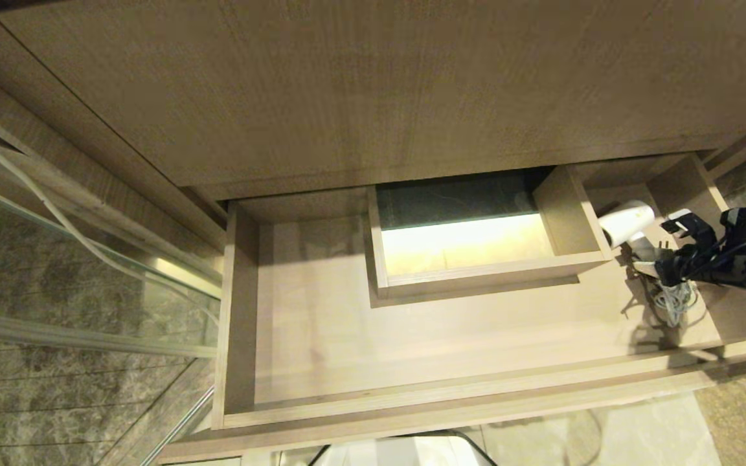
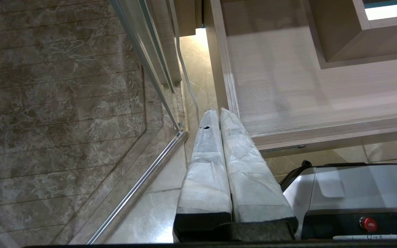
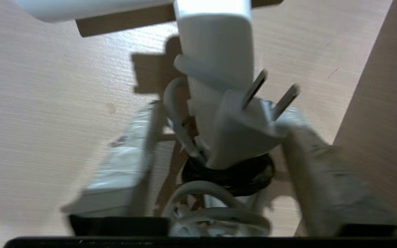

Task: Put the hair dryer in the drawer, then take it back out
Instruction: Take the hairdryer out

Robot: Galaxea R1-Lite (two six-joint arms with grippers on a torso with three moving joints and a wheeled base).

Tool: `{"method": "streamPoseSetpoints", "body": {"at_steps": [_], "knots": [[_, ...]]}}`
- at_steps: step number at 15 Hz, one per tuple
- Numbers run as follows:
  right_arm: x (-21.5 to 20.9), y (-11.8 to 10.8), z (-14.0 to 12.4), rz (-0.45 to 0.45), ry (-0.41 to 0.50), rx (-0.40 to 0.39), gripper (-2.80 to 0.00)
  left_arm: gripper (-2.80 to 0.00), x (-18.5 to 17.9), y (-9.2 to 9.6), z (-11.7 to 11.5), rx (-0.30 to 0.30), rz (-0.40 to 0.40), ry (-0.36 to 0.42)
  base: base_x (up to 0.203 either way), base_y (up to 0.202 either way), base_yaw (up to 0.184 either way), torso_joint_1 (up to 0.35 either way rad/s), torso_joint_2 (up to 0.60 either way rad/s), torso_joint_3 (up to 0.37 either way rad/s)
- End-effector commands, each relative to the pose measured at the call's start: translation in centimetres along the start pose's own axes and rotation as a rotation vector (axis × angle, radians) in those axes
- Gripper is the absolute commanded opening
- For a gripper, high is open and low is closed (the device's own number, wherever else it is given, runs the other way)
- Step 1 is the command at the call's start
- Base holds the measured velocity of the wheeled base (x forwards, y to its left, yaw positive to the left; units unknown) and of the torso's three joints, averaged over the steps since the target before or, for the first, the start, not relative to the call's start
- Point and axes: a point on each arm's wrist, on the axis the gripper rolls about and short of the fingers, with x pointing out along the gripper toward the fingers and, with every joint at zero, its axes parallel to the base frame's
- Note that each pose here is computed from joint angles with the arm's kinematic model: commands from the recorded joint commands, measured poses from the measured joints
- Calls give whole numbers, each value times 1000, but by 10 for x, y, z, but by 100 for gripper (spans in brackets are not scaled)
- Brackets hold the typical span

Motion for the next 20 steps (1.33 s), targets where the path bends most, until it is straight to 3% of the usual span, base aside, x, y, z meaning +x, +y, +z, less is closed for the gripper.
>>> {"method": "streamPoseSetpoints", "body": {"at_steps": [1,10,20], "knots": [[-10,-3,12,-14,-24,-16,-280,-280,0,0,0,0,0,1,0,0,0,0,0,0],[-70,-7,54,-66,-63,-35,-280,-280,0,0,0,0,0,-1,0,0,0,0,0,0],[-132,0,81,-122,-27,-30,-280,-280,0,0,0,0,0,1,0,0,0,0,0,0]]}}
